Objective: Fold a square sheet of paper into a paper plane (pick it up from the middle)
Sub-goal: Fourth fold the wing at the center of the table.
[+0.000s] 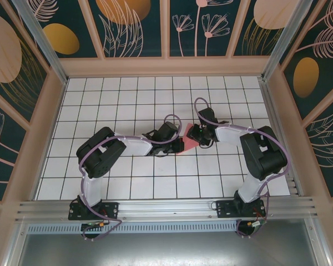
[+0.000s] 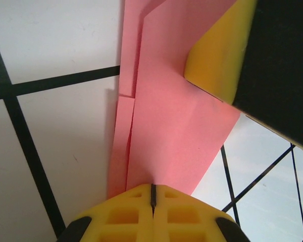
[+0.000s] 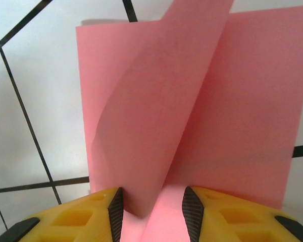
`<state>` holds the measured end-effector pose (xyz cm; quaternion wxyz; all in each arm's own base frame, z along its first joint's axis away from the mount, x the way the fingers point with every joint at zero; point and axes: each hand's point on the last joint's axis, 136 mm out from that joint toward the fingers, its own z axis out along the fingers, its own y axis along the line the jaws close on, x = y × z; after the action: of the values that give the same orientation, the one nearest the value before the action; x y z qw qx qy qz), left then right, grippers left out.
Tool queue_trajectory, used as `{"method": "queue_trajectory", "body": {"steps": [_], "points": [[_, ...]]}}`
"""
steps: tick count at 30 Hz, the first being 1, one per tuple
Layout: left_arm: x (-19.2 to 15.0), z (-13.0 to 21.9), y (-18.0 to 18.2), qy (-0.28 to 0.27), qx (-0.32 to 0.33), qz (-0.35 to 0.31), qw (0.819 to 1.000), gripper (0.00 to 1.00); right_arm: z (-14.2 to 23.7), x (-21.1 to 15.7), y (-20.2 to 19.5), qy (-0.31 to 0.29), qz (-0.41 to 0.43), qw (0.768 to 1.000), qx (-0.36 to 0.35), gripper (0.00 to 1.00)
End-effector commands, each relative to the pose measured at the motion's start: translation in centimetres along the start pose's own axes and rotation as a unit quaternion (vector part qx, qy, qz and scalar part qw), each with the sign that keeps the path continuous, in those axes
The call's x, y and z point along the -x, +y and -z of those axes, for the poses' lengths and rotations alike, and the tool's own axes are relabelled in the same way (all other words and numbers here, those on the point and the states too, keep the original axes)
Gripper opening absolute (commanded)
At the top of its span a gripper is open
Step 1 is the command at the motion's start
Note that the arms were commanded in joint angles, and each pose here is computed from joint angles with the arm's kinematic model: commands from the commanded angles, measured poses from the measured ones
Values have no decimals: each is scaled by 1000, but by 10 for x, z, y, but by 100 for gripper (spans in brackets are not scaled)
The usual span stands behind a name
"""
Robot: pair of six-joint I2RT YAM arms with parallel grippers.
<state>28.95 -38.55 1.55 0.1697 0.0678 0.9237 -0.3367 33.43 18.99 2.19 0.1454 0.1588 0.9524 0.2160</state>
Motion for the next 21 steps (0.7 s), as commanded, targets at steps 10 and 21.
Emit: {"method": "queue_trajectory", "body": {"steps": [10,21], "points": [[-41,-12,34,70,46,9,996,0,45,-11,26,-2,60,992,111,29],[-41,-10,34,69,47,8,996,0,26,-21,41,35,84,982,165,10]]}}
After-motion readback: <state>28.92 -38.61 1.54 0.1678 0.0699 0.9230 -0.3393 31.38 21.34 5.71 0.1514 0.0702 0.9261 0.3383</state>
